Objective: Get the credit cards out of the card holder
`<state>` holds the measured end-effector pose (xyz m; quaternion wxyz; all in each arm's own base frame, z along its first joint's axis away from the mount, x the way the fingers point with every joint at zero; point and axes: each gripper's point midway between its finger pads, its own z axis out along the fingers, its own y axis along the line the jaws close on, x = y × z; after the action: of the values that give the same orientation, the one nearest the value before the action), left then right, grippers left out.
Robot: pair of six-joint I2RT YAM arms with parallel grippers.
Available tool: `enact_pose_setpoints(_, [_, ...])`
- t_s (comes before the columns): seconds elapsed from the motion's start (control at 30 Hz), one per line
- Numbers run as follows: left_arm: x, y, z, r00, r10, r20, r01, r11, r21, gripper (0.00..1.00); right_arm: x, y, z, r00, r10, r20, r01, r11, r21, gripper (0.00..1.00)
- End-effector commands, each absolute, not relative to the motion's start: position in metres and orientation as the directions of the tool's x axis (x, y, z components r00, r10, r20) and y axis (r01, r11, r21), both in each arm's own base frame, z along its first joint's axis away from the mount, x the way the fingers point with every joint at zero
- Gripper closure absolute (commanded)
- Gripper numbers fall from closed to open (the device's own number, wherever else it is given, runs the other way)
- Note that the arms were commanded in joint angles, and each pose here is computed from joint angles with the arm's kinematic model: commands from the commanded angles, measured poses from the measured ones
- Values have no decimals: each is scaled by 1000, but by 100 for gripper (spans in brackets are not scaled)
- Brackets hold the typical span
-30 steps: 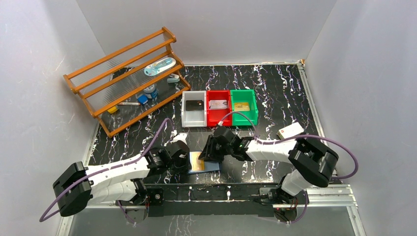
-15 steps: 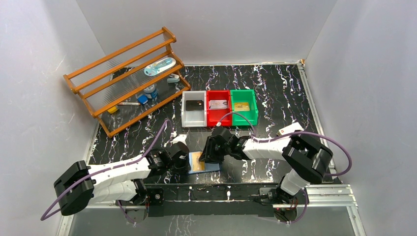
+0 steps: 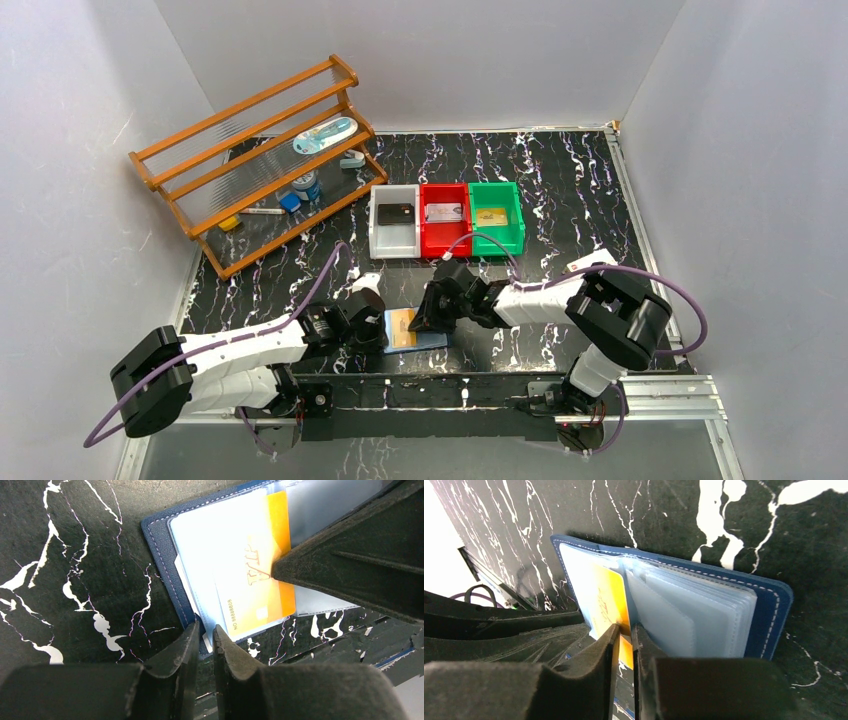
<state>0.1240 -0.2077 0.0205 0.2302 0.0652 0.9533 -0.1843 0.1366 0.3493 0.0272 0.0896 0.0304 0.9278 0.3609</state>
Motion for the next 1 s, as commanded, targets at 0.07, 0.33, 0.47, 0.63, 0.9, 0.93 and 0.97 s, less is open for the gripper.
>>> enact_pose_setpoints(0.07, [121, -201, 16, -888, 54, -456, 208, 933, -294, 85, 141, 337, 24, -973, 154, -171, -2, 738, 675, 87])
enact_pose_setpoints(0.33, [122, -201, 15, -889, 57, -454, 207, 935, -289, 85, 144, 337, 35, -970, 142, -198, -40, 709, 704, 88])
enact_pose_setpoints(0.47, [121, -198, 10, -894, 56, -445, 197, 940, -277, 86, 149, 332, 40, -961, 139, -238, -67, 720, 691, 88])
enact_pose_setpoints(0.63, [123, -197, 11, -888, 55, -456, 196, 943, -269, 86, 151, 328, 44, -959, 137, -248, -74, 726, 684, 87])
enact_pose_setpoints(0.9, [128, -197, 26, -875, 48, -482, 201, 942, -270, 84, 148, 322, 31, -970, 137, -201, -32, 745, 666, 86])
enact_pose_setpoints(0.93, [129, -199, 31, -870, 44, -491, 202, 940, -275, 81, 146, 323, 29, -973, 130, -191, -30, 746, 665, 86])
enact_pose_setpoints(0.97, [132, -201, 38, -864, 39, -502, 206, 937, -281, 78, 145, 324, 27, -976, 124, -180, -28, 746, 665, 86])
